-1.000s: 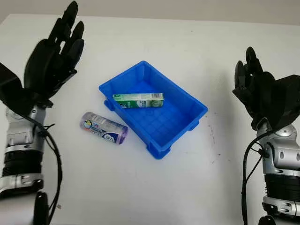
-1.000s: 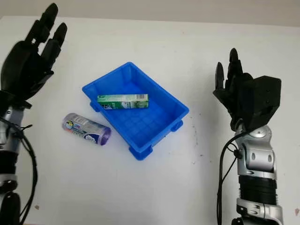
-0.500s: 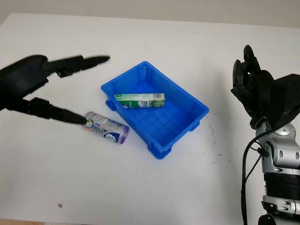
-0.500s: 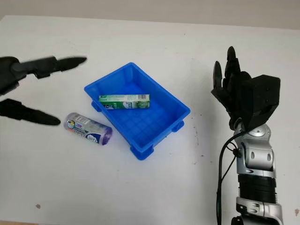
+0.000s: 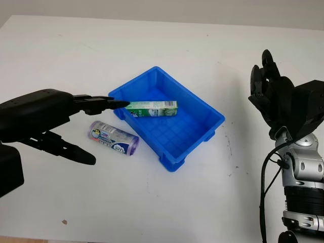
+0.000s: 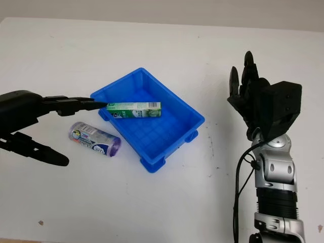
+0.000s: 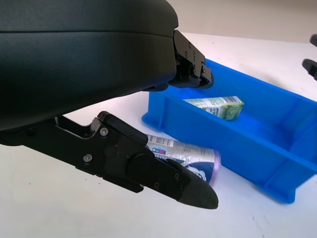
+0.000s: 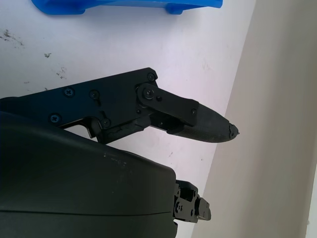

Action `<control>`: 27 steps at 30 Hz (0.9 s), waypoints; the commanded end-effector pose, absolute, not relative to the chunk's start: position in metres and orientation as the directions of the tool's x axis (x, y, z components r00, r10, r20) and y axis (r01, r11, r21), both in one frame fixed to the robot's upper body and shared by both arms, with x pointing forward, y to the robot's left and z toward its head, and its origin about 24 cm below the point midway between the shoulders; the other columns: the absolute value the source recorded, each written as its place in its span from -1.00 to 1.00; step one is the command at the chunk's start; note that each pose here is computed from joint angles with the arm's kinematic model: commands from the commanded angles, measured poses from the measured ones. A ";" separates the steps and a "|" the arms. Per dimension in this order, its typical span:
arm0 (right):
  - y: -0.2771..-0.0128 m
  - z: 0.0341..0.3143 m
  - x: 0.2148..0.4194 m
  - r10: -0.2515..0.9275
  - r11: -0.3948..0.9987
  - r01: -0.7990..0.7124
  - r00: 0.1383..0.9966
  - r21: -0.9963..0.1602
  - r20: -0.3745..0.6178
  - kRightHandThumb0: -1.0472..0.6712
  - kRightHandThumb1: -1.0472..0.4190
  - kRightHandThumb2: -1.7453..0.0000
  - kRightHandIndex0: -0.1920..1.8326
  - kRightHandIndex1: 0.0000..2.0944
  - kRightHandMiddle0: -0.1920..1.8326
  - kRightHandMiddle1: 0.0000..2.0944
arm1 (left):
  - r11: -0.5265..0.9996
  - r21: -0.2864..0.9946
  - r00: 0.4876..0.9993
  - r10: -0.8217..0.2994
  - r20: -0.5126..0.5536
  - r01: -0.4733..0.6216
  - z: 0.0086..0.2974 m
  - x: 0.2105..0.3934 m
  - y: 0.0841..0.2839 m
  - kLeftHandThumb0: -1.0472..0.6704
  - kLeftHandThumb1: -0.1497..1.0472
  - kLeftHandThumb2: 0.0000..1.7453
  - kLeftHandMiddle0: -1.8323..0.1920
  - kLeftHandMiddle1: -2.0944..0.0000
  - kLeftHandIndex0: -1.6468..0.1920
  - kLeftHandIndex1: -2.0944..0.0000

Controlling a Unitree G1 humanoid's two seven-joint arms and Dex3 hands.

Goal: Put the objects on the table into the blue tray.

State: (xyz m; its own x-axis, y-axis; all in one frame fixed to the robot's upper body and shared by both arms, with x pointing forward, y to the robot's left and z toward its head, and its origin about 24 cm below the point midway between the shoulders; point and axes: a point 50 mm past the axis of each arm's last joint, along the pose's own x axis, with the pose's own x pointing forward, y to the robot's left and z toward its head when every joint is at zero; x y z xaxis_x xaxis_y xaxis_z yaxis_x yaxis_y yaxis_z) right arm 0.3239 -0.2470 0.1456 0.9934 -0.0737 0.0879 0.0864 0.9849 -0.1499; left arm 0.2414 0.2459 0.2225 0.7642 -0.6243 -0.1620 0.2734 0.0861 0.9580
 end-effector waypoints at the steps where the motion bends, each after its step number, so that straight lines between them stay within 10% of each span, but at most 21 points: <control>1: -0.248 0.150 0.323 -0.076 0.985 0.091 0.991 -0.148 0.108 -0.58 -1.00 0.16 -1.00 -1.00 -1.00 -1.00 | 0.054 0.961 0.754 -0.633 -0.176 0.270 0.220 0.238 0.243 -0.60 0.84 -0.93 0.59 0.95 0.53 0.94; 27: -0.251 0.152 0.324 -0.084 0.984 0.100 0.990 -0.146 0.111 -0.60 -1.00 0.19 -1.00 -1.00 -1.00 -1.00 | -0.159 0.948 0.759 -0.569 -0.316 0.275 0.201 0.240 0.229 -0.51 0.77 -0.94 0.60 0.95 0.52 0.94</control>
